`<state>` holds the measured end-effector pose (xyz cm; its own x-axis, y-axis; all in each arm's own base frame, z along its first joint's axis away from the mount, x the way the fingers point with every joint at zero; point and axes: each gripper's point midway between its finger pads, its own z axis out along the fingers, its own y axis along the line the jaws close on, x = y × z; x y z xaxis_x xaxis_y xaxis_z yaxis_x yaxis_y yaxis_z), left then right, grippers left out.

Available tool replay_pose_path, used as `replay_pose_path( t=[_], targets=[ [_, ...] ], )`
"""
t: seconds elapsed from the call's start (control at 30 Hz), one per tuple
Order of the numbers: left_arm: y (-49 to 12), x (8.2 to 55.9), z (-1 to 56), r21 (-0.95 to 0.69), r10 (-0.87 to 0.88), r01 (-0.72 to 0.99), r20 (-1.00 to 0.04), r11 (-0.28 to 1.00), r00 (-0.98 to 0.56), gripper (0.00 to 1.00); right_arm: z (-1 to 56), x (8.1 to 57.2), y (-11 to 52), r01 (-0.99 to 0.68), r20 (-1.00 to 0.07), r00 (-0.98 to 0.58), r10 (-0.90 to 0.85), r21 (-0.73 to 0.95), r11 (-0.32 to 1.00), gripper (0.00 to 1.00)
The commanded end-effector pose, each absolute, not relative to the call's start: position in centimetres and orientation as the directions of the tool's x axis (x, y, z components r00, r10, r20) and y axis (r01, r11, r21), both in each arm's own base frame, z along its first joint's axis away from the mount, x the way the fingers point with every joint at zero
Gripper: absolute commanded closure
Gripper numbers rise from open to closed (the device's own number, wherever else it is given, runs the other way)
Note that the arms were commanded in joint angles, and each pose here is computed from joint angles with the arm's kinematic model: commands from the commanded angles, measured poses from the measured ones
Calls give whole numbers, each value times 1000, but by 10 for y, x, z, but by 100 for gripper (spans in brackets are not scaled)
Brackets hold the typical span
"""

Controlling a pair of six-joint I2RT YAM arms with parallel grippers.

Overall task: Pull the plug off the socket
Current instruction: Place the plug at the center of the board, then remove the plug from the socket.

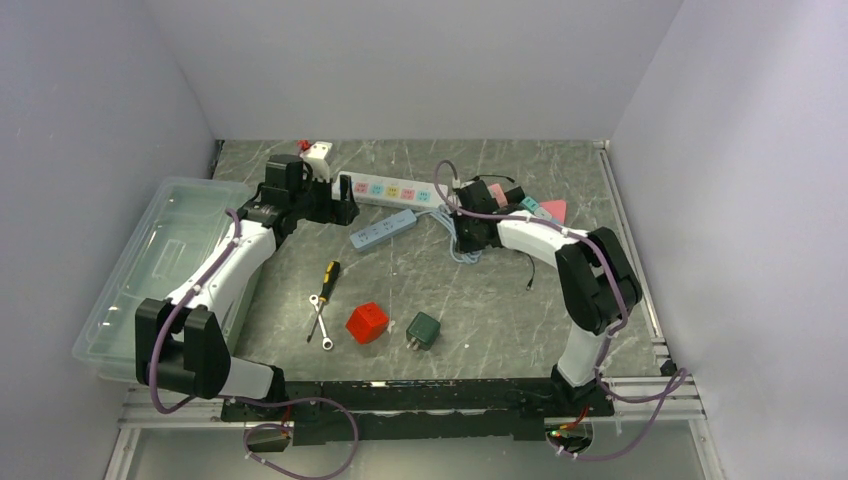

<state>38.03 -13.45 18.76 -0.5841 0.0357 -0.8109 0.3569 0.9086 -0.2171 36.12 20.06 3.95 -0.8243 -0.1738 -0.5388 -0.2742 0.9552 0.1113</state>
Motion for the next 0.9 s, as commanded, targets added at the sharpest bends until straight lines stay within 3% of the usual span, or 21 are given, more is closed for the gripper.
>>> replay_pose_path(
  t=[0.0,0.27,0.5,0.57,0.7,0.8,0.87],
  targets=[
    [-140,385,206,-237,8,380,-839,894,-544,7,54,353,245,-347,-587,-790,-178,189,919,100],
    [-136,384,214,-217,11,372,-852,903,-524,7,71,303,345,-478,-597,-771,-222,312,821,100],
    [-128,385,213,-191,14,336,-851,922,-524,7,93,267,408,-463,-577,-802,-157,432,774,99],
    [-126,386,214,-185,14,328,-853,926,-521,7,107,259,417,-466,-585,-800,-133,466,752,83],
    [-124,385,215,-185,8,319,-854,929,-521,7,144,255,411,-468,-621,-779,-81,490,735,39],
    [-126,384,215,-200,-3,320,-851,926,-525,7,162,256,389,-458,-650,-757,-66,456,763,19],
    [-127,383,215,-212,-13,316,-848,925,-530,7,169,260,368,-430,-665,-745,-38,437,790,13]
  ],
)
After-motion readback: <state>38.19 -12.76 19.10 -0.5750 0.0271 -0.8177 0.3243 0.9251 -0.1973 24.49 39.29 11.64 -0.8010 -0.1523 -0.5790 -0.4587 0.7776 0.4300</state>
